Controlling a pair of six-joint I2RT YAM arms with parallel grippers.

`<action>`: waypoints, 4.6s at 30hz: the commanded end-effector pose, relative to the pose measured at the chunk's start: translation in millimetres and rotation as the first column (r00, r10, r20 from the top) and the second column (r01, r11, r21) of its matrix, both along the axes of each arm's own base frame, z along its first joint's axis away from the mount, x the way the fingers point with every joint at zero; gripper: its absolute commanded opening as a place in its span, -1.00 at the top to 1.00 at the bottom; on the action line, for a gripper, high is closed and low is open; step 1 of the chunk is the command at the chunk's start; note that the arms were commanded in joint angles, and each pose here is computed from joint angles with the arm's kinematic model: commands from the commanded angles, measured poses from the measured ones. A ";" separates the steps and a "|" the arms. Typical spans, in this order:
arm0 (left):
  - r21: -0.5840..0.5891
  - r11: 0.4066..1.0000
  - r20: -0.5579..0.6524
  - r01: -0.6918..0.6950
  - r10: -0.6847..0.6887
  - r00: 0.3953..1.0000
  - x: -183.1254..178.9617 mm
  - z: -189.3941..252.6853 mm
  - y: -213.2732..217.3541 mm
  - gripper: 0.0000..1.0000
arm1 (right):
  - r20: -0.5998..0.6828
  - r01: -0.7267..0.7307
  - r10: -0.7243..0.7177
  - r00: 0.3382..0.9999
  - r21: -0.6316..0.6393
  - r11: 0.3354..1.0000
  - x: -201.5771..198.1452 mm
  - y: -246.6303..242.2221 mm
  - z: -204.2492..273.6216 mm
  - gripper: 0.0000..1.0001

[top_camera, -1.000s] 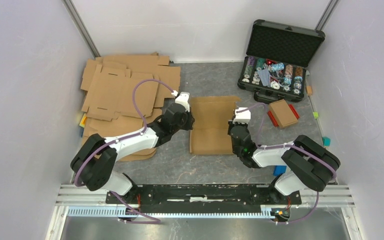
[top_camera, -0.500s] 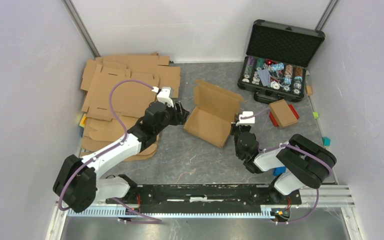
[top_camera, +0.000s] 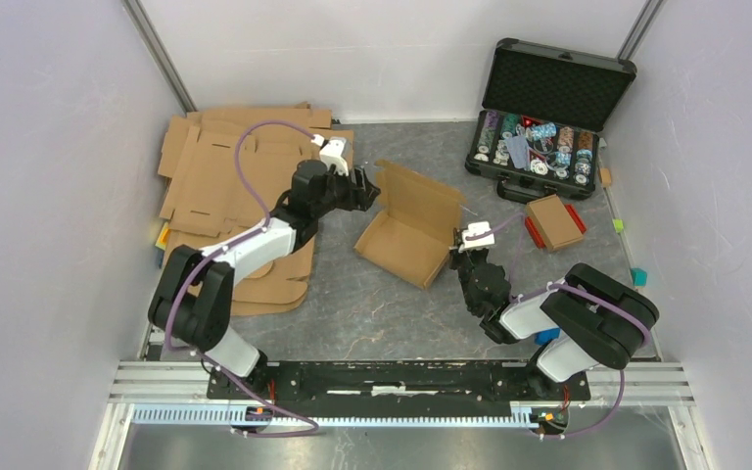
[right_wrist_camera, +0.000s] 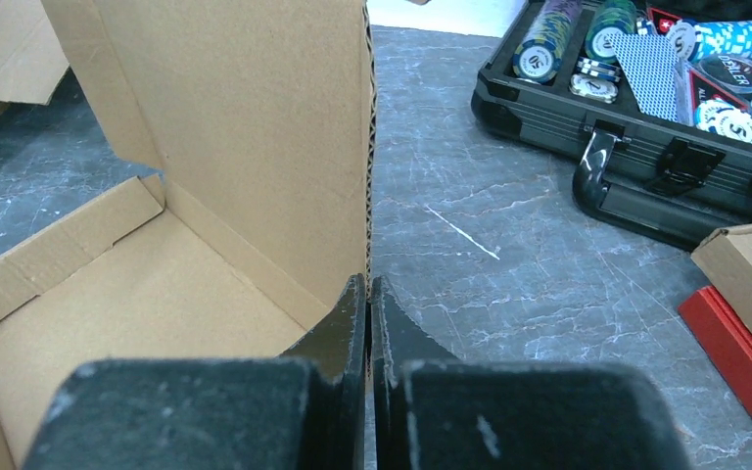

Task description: Fold the paper box

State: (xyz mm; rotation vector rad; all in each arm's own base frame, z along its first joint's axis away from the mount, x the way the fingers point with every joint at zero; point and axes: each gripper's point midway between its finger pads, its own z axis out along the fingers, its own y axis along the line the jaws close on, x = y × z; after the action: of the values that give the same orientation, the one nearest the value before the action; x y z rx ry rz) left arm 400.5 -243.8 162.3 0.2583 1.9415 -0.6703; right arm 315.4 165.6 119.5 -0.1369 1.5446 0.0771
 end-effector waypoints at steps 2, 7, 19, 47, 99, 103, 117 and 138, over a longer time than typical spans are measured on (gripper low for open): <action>0.020 0.994 0.161 0.108 -0.110 0.981 32.9 37.7 -18.3 -0.42 | 0.060 -0.048 0.047 0.997 0.023 0.999 -1.6 8.1 19.0 1.00; -0.052 0.980 0.138 0.194 -0.186 0.973 46.8 29.2 -30.2 -0.26 | 0.058 -0.052 0.051 0.997 0.017 0.999 -1.5 8.6 18.3 1.00; -0.036 0.981 0.092 0.193 -0.189 0.978 38.9 23.9 -25.1 0.95 | 0.052 -0.036 0.035 0.998 0.005 0.999 2.2 9.1 18.8 0.78; 0.054 0.998 0.028 -0.031 0.030 0.999 -46.0 9.9 -2.0 0.95 | -0.243 -0.238 0.302 0.922 0.259 0.936 17.4 54.3 8.6 -0.59; 0.098 0.994 0.045 0.043 -0.047 0.998 -63.9 6.3 -24.6 0.96 | -0.221 -0.342 0.420 0.880 0.318 0.884 84.1 19.7 18.1 1.00; 0.113 0.992 0.040 0.057 -0.062 0.997 -66.8 5.0 -30.9 0.96 | -0.231 -0.333 0.408 0.883 0.304 0.893 73.1 18.8 9.4 1.00; 0.070 0.995 -0.005 0.071 -0.071 0.997 -85.4 -1.0 -52.7 0.96 | -0.176 -0.387 0.436 0.883 0.255 0.886 20.9 23.7 1.4 1.00; 0.108 0.994 -0.081 0.035 -0.026 0.996 -123.8 -49.5 -18.5 0.96 | -0.229 -0.378 0.433 0.872 0.247 0.892 -16.8 16.2 -19.6 1.00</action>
State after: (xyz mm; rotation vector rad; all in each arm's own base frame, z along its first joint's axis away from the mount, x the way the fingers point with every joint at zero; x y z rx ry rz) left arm 294.6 -259.6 121.8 0.3193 2.0197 -0.5457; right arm 306.4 175.8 90.8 -0.2771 1.7888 0.5804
